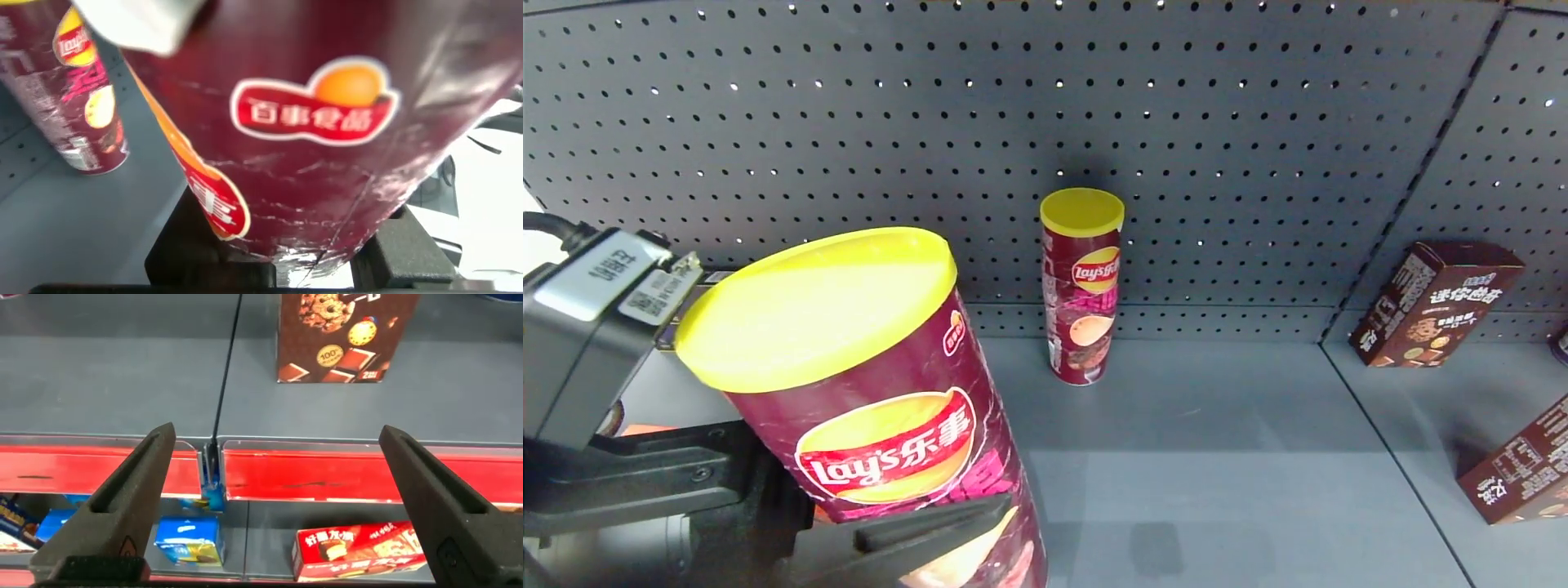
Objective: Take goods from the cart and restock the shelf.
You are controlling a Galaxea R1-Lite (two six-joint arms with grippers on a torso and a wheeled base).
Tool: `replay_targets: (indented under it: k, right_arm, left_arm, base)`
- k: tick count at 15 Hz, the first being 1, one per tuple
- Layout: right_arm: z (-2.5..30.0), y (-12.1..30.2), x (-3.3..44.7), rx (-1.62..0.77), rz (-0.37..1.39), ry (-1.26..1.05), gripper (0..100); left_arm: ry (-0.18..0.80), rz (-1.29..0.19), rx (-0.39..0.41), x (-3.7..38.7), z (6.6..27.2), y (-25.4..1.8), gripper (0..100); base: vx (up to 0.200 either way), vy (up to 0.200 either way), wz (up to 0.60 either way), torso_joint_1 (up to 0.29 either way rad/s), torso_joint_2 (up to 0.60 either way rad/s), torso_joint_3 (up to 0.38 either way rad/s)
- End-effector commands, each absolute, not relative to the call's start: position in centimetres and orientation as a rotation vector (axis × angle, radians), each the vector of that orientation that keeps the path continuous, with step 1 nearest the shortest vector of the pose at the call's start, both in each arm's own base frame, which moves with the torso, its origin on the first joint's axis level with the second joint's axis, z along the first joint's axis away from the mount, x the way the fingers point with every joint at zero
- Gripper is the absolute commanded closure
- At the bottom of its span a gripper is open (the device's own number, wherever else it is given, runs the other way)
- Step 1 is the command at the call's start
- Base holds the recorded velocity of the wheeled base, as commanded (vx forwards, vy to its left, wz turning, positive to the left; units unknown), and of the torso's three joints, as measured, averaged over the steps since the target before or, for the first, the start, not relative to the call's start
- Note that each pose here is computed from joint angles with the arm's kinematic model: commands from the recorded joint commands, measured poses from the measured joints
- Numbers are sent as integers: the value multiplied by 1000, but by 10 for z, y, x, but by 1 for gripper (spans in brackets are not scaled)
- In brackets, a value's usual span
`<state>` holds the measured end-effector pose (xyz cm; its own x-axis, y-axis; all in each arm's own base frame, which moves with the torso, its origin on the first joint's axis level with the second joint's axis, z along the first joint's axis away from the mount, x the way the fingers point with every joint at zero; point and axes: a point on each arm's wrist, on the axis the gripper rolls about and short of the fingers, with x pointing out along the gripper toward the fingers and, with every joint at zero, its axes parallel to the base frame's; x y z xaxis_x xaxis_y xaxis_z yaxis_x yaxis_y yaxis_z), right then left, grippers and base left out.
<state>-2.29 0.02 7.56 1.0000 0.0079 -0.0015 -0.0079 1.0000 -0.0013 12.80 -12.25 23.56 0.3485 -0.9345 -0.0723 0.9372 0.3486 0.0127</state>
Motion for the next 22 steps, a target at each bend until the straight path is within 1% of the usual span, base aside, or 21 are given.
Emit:
replay_targets:
  k: [1, 4, 7, 8, 9, 10, 11, 12, 14, 15, 16, 18, 22]
  right_arm:
    - [76, 0, -23, -2, 8, 2, 0]
    - [76, 0, -23, -14, 2, 2, 0]
    - [77, -1, -23, -27, -45, -9, 0]
    - [93, -1, -26, 3, -52, -57, 0]
    - [117, -1, -21, 114, -44, -33, 0]
    - [132, -1, -21, 116, -22, -46, 0]
    - [167, 0, -25, -20, 61, -67, 0]
    - [182, 0, -23, -49, 80, -62, 0]
    - [197, 1, -16, -53, 129, -53, 0]
    - [211, 2, -8, -51, 201, -56, 0]
    - [220, 3, -1, -52, 226, -43, 0]
    - [243, 7, 24, -87, 303, 2, 0]
    - [270, 21, 71, -180, 413, 67, 0]
  left_arm:
    - [60, -1213, 56, 128, 234, -122, 100]
    - [58, -1213, 56, 128, 235, -122, 100]
    - [60, -1206, 55, 129, 235, -121, 100]
    - [61, -1195, 54, 130, 235, -120, 100]
    - [65, -1193, 54, 130, 234, -120, 100]
    - [65, -1193, 55, 130, 234, -120, 100]
    - [68, -1198, 57, 130, 232, -120, 100]
    - [68, -1200, 59, 130, 231, -121, 100]
    - [78, -1201, 60, 129, 228, -120, 100]
    - [78, -1200, 60, 129, 228, -120, 100]
    - [77, -1200, 58, 130, 229, -121, 100]
    - [77, -1192, 58, 130, 229, -120, 100]
    - [85, -1190, 57, 131, 228, -120, 100]
  base:
    - [0, 0, 0, 0, 0, 0]
    - [0, 0, 0, 0, 0, 0]
    - [0, 0, 0, 0, 0, 0]
    - [0, 0, 0, 0, 0, 0]
    - [0, 0, 0, 0, 0, 0]
    - [0, 0, 0, 0, 0, 0]
    - [0, 0, 0, 0, 0, 0]
    - [0, 0, 0, 0, 0, 0]
    - [0, 0, 0, 0, 0, 0]
    - [0, 0, 0, 0, 0, 0]
    - [0, 0, 0, 0, 0, 0]
    - [0, 0, 0, 0, 0, 0]
    - [0, 0, 0, 0, 0, 0]
